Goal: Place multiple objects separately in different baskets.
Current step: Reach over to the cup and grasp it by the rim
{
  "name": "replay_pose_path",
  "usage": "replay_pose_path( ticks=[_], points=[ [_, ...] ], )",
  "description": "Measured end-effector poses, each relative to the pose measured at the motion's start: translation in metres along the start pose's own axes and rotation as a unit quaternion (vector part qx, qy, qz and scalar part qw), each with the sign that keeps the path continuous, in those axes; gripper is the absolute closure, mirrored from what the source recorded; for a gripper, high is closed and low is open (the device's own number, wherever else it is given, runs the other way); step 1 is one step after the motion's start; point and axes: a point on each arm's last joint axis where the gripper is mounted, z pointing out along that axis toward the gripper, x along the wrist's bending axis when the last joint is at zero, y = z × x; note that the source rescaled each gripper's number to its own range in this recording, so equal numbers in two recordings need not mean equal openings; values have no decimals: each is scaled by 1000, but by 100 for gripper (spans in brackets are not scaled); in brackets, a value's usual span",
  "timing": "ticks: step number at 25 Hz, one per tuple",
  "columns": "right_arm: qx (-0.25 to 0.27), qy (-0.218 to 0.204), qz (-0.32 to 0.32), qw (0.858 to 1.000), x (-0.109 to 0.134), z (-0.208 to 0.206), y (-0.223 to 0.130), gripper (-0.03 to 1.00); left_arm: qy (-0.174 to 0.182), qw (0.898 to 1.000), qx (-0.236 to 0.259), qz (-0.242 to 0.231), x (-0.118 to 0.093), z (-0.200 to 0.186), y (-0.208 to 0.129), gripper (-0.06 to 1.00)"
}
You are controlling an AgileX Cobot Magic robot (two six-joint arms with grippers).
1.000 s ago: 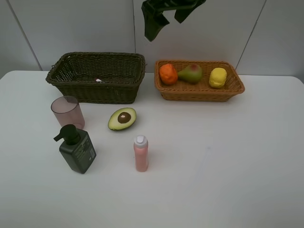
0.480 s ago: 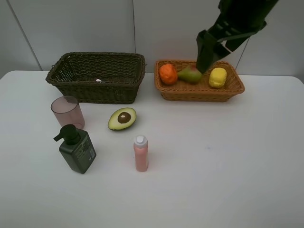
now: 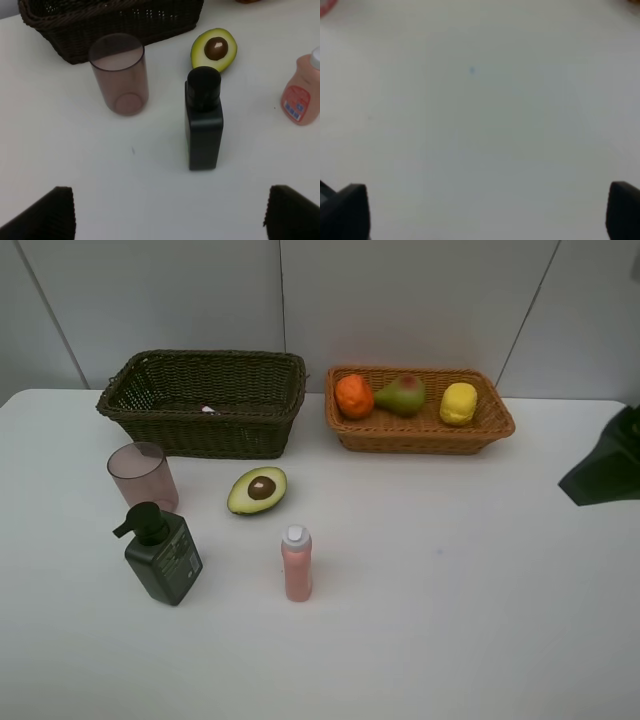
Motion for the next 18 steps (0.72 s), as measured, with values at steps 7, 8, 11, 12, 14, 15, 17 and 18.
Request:
replay_pose_path(
  ticks=[7, 8, 11, 12, 14, 15, 17, 18],
  points=[
    [-67, -72, 131, 986, 2, -19, -68, -3, 0, 1000, 0, 0, 0, 0, 0, -6],
    [-77, -79, 145, 983, 4, -21, -76, -3, 0, 1000, 0, 0, 0, 0, 0, -6],
    [-105, -90, 175, 975, 14, -22, -95, -3, 0, 1000, 0, 0, 0, 0, 0, -6],
    [-117, -94, 184, 971, 18, -23, -101, -3, 0, 1000, 0, 0, 0, 0, 0, -6],
    [-130, -96, 201, 966, 26, -18, -113, -3, 0, 1000, 0, 0, 0, 0, 0, -6],
    [-138, -97, 208, 963, 30, -17, -119, -3, 0, 1000, 0, 0, 0, 0, 0, -6],
    [-156, -101, 220, 958, 38, -14, -128, -3, 0, 1000, 0, 0, 0, 0, 0, -6],
    [-162, -103, 224, 955, 41, -13, -132, -3, 0, 1000, 0, 0, 0, 0, 0, -6]
  ],
)
